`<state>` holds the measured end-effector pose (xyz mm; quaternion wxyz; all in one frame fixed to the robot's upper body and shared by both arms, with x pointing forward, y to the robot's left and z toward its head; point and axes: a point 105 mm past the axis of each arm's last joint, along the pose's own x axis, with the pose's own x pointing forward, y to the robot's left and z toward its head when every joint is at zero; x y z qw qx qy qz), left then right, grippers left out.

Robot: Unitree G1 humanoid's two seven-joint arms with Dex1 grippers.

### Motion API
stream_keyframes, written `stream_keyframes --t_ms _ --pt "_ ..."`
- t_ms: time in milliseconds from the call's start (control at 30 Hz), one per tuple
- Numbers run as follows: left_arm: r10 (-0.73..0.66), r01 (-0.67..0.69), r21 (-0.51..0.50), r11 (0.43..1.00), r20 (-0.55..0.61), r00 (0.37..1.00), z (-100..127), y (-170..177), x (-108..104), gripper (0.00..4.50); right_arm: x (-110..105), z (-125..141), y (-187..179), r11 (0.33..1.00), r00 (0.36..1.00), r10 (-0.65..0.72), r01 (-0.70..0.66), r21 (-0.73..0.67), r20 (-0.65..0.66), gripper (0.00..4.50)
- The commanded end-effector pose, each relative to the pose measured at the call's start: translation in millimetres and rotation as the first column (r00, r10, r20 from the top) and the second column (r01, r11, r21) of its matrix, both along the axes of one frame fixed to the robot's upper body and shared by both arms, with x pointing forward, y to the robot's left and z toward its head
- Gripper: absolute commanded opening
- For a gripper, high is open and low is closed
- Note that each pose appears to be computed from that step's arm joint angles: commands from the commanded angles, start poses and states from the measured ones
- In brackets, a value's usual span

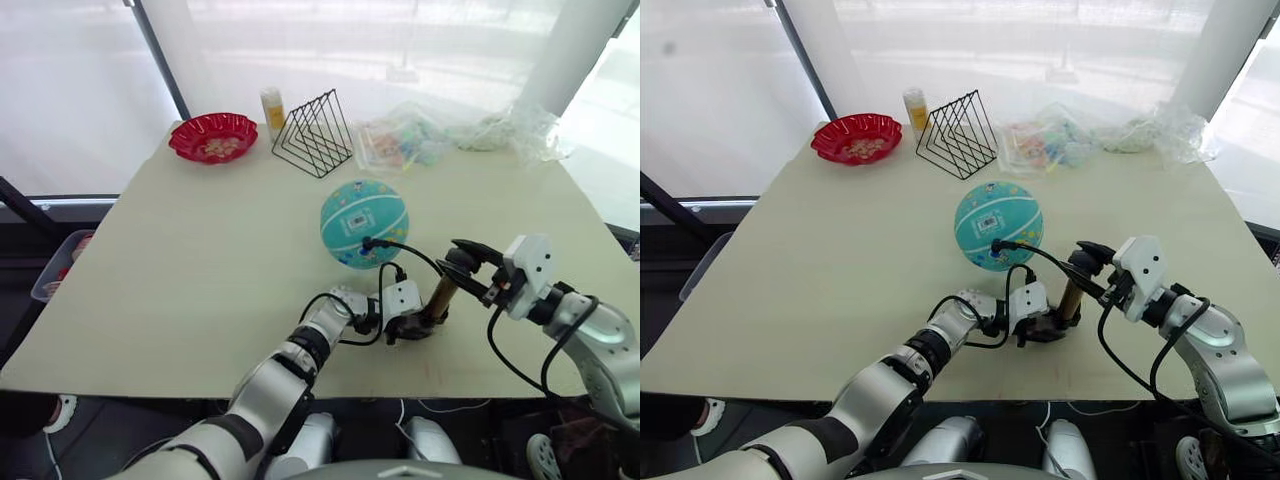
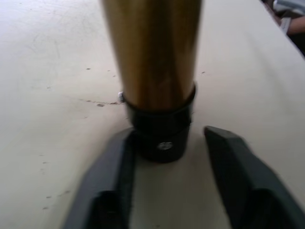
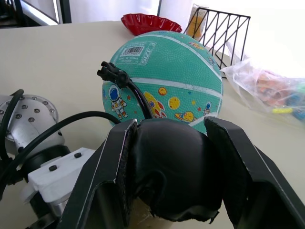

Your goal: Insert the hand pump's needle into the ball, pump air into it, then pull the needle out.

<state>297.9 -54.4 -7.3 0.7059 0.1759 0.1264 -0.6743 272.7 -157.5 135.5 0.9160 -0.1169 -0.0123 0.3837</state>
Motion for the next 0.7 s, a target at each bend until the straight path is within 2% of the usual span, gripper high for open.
stream_keyframes --t_ms 33,100,233,400,700 --pt "0.036 -0.033 0.049 0.998 -0.062 0.997 -17.3 9.3 -4.6 3.66 -4.3 -43.7 -7.2 0.998 0.985 -0.040 0.030 -0.059 -0.167 1.90" --pt "0.028 -0.027 0.026 0.999 -0.047 0.998 -11.8 8.3 -2.9 4.44 -4.5 -43.7 -7.4 0.997 0.986 -0.041 0.030 -0.064 -0.164 1.90" --pt "0.023 -0.023 -0.024 0.999 -0.016 1.000 0.0 9.2 1.3 4.44 -3.5 -41.4 -8.0 0.997 0.989 -0.045 0.035 -0.066 -0.144 1.90" --pt "0.008 0.000 -0.164 0.986 0.049 0.999 34.5 23.9 3.3 4.44 -0.2 -33.5 -9.8 0.997 0.995 -0.053 0.047 -0.065 -0.089 1.90" --pt "0.038 -0.015 -0.274 0.962 0.077 0.996 77.6 81.0 -14.1 4.44 -3.6 -19.3 -10.2 0.999 0.999 -0.028 0.027 -0.021 -0.029 1.90"
